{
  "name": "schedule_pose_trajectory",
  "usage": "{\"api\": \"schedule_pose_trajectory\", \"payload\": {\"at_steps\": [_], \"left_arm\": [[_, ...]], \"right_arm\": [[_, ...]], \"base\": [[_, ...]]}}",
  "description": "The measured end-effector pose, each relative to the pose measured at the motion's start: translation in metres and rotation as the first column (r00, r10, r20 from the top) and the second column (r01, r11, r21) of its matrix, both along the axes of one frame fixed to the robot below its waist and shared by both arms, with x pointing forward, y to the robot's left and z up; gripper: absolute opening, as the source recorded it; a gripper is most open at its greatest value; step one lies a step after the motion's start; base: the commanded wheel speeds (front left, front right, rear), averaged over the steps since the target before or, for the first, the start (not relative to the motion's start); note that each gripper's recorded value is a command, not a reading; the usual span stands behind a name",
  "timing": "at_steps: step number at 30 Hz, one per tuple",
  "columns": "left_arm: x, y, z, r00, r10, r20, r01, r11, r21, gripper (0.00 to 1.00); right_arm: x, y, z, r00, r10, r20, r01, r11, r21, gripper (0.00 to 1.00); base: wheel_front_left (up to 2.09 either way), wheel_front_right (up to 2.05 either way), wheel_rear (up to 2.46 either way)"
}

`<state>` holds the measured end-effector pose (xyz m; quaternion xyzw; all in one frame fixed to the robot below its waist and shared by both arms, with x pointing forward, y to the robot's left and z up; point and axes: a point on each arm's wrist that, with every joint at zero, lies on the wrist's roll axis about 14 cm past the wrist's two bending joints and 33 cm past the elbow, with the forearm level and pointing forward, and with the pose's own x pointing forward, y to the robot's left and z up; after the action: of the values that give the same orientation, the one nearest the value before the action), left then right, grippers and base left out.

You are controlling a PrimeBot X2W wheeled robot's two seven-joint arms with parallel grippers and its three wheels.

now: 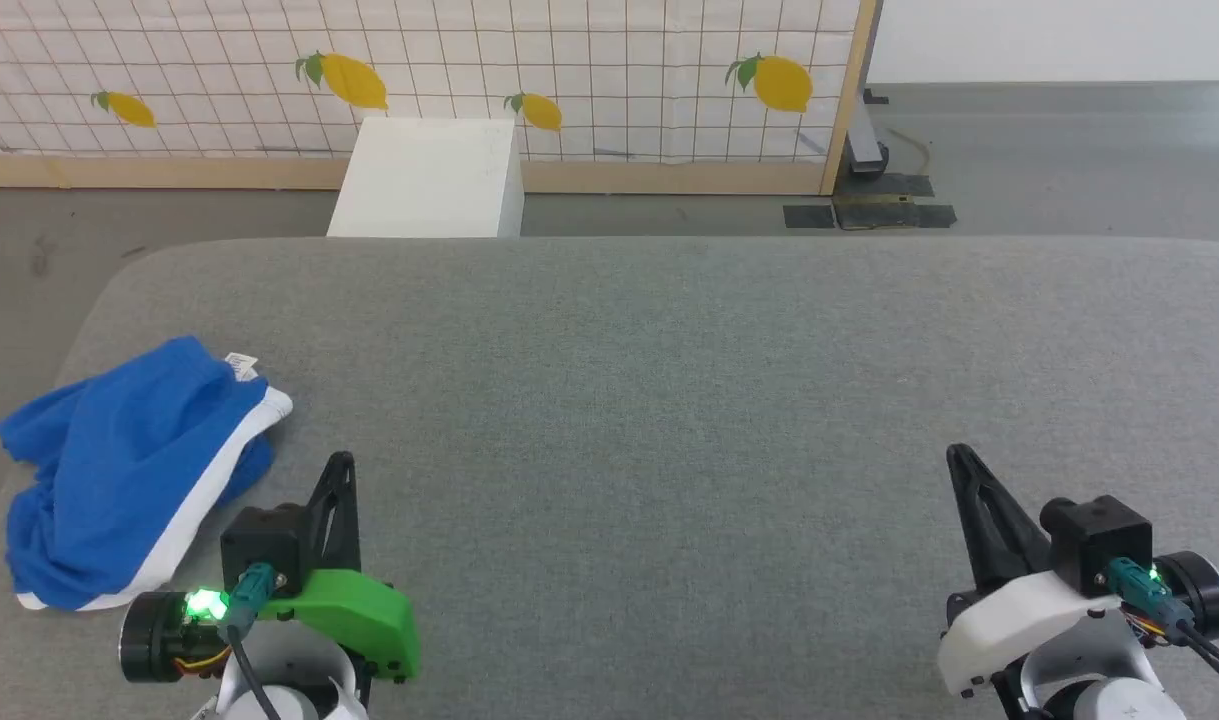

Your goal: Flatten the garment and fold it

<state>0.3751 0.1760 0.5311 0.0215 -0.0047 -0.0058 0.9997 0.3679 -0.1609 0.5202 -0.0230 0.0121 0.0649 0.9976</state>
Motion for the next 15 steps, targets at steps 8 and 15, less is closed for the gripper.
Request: {"api": "schedule_pose_trajectory", "payload": {"at_steps": [8,15], "left_arm": [[0.0,0.0,0.0,1.0,0.0,0.0,0.0,1.0,0.0,0.0],[0.0,0.0,0.0,1.0,0.0,0.0,0.0,1.0,0.0,0.0]], "right_arm": [[0.0,0.0,0.0,1.0,0.0,0.0,0.0,1.0,0.0,0.0],[0.0,0.0,0.0,1.0,0.0,0.0,0.0,1.0,0.0,0.0]], "base": [[0.0,0.0,0.0],[0.0,0.0,0.0]]}}
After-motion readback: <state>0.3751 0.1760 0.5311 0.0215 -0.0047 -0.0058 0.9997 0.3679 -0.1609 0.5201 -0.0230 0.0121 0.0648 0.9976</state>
